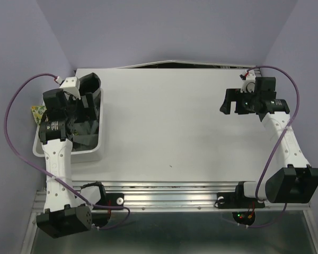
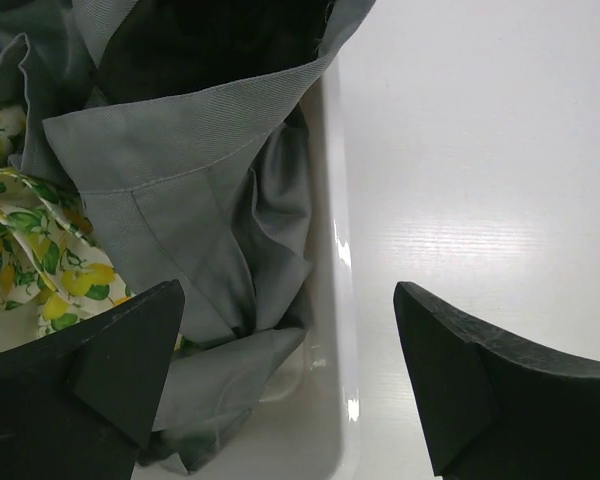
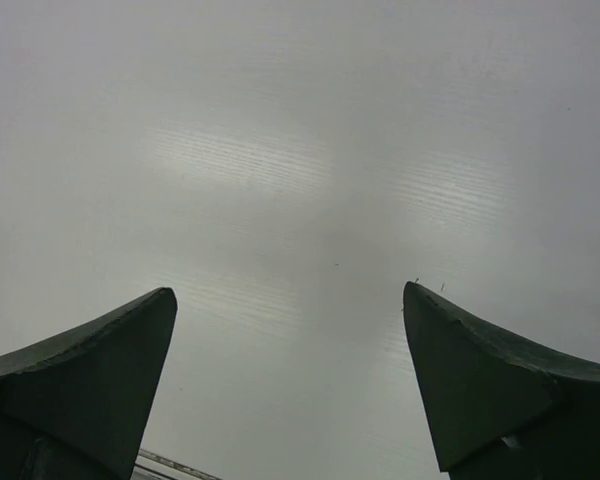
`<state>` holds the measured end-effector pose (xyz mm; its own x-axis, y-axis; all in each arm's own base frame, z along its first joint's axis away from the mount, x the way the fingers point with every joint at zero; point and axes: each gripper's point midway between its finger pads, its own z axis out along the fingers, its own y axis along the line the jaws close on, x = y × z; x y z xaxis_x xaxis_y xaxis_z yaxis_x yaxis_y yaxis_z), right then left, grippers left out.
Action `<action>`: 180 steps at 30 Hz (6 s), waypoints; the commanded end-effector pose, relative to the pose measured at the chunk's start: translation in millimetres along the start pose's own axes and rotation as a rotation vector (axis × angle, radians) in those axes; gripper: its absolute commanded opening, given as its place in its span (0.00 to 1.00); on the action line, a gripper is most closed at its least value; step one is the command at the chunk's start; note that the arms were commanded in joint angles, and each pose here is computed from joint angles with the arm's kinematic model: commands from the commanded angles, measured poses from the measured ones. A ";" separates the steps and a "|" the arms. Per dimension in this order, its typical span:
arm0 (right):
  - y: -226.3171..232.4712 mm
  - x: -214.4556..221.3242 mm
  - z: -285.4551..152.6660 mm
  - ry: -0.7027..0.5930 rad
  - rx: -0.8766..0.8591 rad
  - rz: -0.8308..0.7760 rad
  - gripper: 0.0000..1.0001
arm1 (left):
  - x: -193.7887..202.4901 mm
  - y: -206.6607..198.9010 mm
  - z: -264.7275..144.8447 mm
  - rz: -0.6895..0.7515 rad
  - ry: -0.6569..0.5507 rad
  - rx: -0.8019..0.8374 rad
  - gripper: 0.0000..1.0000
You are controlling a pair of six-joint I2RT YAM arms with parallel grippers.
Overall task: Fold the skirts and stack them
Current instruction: Grab the skirt from the pile, then move the skirt to the center of the board, then flatten the skirt out
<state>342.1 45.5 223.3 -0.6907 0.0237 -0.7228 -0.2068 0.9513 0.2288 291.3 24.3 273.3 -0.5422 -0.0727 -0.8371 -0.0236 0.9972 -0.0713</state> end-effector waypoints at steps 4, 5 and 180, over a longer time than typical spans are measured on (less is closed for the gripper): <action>0.1 -13.1 -3.9 -0.053 0.004 -0.043 1.00 | -52.7 11.7 -13.8 0.074 -0.107 -0.049 0.98; 0.8 -13.7 -2.4 -0.050 -0.004 -0.043 1.00 | -51.3 14.5 -11.8 0.110 -0.081 -0.045 0.98; 96.8 167.6 102.2 0.315 -0.267 -0.760 0.55 | 31.5 -287.6 97.6 0.053 0.067 0.952 0.89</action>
<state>271.6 164.1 54.3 -0.4771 -0.7130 -0.5138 -0.8131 0.5800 -0.0500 368.0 -264.1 191.2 -0.5987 0.0539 -0.7991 0.6618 0.5953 -0.4557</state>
